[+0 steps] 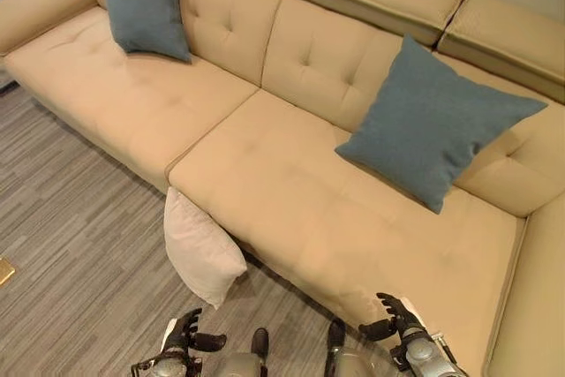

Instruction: Pick up all the scattered cushions and arrange them neatly on the sofa.

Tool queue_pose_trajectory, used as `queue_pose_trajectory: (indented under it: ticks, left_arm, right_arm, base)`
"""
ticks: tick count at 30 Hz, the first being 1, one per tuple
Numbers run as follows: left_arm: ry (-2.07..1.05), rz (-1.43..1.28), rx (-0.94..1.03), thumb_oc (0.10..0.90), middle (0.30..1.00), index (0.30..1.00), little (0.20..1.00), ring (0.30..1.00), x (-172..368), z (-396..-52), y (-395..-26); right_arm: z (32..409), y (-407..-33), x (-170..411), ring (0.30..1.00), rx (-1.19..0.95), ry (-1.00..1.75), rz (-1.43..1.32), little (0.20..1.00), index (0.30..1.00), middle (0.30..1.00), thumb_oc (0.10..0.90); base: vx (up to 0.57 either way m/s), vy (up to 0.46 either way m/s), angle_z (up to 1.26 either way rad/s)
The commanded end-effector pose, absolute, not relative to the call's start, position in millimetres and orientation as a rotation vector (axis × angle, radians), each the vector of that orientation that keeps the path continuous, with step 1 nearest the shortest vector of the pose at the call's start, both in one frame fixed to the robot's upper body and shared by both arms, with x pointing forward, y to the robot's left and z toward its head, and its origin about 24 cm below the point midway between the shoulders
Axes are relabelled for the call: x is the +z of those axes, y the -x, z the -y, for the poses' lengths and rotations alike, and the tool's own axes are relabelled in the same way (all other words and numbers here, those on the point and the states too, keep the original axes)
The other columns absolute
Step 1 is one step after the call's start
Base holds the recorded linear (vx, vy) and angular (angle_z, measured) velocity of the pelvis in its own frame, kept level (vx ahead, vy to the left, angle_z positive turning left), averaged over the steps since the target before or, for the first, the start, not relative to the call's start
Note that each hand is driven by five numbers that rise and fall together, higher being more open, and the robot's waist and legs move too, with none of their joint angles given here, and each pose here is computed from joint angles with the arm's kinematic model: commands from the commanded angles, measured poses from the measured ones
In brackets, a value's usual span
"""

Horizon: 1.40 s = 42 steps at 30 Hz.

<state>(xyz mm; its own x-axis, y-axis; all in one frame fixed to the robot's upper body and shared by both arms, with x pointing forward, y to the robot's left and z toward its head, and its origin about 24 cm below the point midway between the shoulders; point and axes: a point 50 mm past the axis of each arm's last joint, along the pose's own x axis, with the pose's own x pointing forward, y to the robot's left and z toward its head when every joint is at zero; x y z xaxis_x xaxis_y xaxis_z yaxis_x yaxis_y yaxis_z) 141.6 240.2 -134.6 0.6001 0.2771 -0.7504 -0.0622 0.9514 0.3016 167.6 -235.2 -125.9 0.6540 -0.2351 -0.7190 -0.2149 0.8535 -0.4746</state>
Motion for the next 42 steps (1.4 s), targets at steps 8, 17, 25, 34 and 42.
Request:
queue_pose_trajectory:
  ticks: [8,17,25,34,42]
  left_arm:
    - [-0.218,-0.808,0.195,0.800,0.900,0.900,0.900,0.900,-125,-222,-172]
    - [-0.185,-0.884,0.191,0.800,0.900,0.900,0.900,0.900,-137,-216,-152]
    - [-0.241,-0.923,0.144,0.800,0.900,0.900,0.900,0.900,-139,-220,-149]
    - [-0.316,-0.971,0.215,0.800,0.900,0.900,0.900,0.900,-137,-253,-135]
    - [-0.300,-0.941,0.204,0.800,0.900,0.900,0.900,0.900,-134,-250,-144]
  right_arm:
    - [247,-206,-96,0.900,-0.083,0.584,-0.680,0.900,0.900,0.900,0.800]
    - [257,-182,-110,0.900,-0.096,0.616,-0.784,0.900,0.900,0.900,0.800]
    - [253,-176,-116,0.900,-0.093,0.602,-0.824,0.900,0.900,0.900,0.800]
    - [232,-177,-121,0.900,-0.050,0.548,-0.822,0.900,0.900,0.900,0.800]
    - [231,-185,-117,0.900,-0.043,0.552,-0.802,0.900,0.900,0.900,0.800]
  base:
    - [-0.18,-0.172,0.41]
    - [-0.15,-0.020,1.32]
    - [0.07,0.136,1.13]
    - [0.16,0.211,0.59]
    - [0.20,0.012,0.47]
